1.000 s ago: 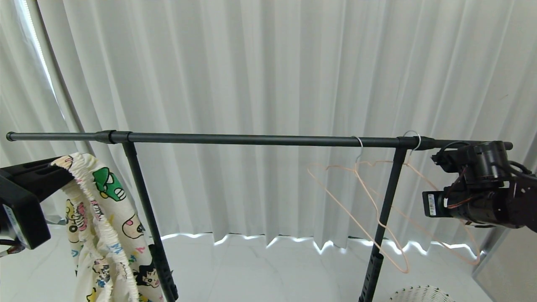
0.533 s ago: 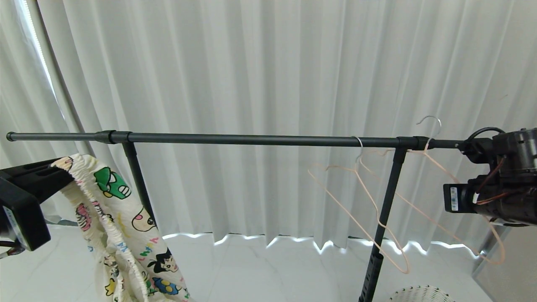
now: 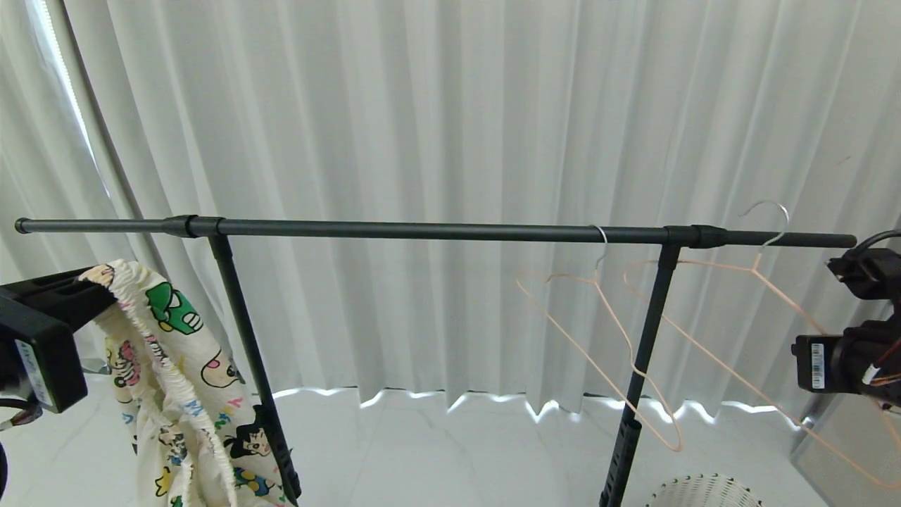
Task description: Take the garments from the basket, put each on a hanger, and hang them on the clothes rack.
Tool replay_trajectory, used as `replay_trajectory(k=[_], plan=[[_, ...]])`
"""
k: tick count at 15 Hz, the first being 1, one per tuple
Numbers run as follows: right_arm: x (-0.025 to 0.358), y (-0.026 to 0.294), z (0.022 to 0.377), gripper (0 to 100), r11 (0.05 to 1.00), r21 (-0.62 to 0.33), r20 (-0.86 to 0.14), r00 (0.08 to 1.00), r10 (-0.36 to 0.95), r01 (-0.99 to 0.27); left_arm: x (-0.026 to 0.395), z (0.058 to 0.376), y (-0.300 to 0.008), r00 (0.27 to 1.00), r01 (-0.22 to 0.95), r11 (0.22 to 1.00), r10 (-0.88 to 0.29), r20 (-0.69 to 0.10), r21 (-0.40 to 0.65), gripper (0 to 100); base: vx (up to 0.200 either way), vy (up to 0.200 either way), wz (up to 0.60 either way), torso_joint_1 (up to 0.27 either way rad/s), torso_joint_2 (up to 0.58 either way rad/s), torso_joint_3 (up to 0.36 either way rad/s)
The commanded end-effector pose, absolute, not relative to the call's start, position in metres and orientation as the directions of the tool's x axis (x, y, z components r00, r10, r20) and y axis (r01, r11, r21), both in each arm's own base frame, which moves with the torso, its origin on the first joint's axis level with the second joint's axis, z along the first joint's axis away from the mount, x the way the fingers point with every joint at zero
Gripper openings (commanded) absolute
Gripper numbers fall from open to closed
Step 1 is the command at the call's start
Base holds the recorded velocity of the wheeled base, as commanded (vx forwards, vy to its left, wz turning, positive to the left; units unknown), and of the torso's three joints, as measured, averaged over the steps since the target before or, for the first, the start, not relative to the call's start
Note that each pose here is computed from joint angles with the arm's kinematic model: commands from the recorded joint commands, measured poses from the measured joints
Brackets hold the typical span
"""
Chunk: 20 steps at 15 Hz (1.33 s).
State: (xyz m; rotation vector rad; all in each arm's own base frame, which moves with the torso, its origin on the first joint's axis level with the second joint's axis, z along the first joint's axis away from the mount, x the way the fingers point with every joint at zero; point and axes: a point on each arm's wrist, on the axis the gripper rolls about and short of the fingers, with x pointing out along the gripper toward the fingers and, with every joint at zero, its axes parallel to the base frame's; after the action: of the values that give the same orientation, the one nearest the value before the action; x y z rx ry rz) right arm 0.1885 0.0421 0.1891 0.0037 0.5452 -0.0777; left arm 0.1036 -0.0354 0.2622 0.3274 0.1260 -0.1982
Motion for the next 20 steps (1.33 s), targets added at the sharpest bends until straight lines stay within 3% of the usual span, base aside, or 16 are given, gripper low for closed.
replay_trajectory(k=[1,13,18,20], plan=[[0.170,0.037,0.190,0,0.996,-0.017,-0.493,0.866,-0.085,0.088,0.105,0.262,-0.036,0.972,0.214,0.928,-0.172,-0.157,0.305,0,-0.200,0.000,0.00,0.002,0.01,-0.002],[0.116,0.023,0.181,0,0.996,-0.025,-0.495,0.864,-0.090,0.089,0.104,0.254,-0.036,0.969,0.221,0.925,-0.171,-0.180,0.310,0,-0.200,0.000,0.00,-0.001,0.00,0.005],[0.109,0.021,0.188,0,0.997,-0.021,-0.449,0.890,-0.076,0.074,0.103,0.255,-0.035,0.971,0.214,0.926,-0.165,-0.175,0.310,0,0.000,0.000,0.00,0.000,0.00,0.000],[0.103,0.020,0.191,0,0.997,-0.050,-0.425,0.903,-0.067,0.050,0.104,0.255,-0.035,0.973,0.201,0.928,-0.152,-0.176,0.313,0,0.000,0.200,0.00,0.007,0.00,0.005]])
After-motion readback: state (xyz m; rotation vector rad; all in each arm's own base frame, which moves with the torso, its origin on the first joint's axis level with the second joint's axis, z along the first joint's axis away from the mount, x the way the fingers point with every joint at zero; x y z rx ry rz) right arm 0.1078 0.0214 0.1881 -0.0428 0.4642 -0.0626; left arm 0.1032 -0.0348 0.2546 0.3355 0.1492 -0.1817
